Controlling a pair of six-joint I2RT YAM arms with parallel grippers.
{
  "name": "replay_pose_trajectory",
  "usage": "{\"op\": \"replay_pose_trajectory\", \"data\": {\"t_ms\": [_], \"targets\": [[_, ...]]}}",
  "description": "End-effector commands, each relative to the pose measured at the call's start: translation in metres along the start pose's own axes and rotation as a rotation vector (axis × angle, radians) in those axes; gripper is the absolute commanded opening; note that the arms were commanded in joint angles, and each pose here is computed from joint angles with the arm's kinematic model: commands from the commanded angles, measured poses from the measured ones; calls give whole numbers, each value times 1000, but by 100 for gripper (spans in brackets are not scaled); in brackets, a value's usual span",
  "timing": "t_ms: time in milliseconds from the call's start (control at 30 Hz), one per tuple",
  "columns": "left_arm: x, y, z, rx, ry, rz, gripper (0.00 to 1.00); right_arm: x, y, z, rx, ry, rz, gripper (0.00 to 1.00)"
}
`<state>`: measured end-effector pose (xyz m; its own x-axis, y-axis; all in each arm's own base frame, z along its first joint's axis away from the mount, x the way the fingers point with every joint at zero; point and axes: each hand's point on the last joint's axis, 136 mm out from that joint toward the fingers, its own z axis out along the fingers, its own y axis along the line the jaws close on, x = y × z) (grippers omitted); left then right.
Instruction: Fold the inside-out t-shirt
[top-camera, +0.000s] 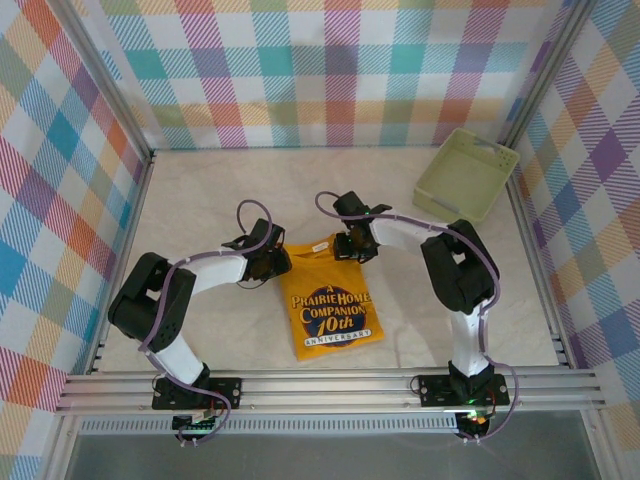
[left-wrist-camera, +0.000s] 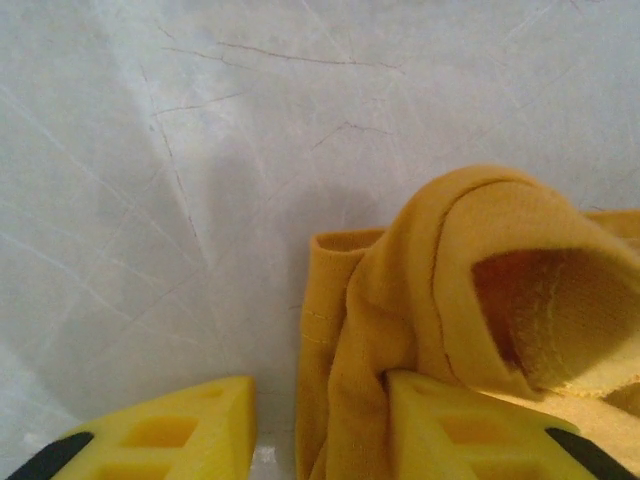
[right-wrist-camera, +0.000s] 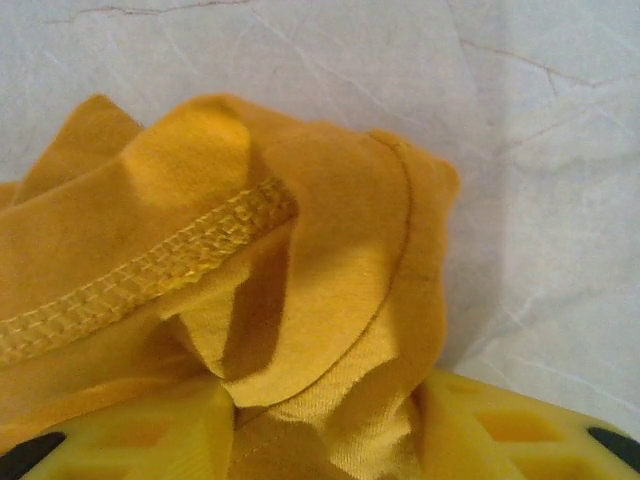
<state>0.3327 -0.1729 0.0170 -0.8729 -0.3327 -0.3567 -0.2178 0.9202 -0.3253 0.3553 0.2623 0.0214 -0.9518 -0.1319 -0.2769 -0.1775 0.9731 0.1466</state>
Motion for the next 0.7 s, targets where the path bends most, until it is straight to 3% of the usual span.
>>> {"op": "replay_pose_trajectory", "data": {"t_ms": [0,200,400,667], "targets": [[13,-29,25,115,49,33,36,28,37,29,-74,80,-34,44],[14,-35,26,113,46,48,32,36,41,38,-17,87,-31,35],[16,-38,29,128,52,37,26,34,40,31,-32,51,-13,19],[12,-40,32,137,33,27,7,29,30,17,-105,-2,68,3]]}}
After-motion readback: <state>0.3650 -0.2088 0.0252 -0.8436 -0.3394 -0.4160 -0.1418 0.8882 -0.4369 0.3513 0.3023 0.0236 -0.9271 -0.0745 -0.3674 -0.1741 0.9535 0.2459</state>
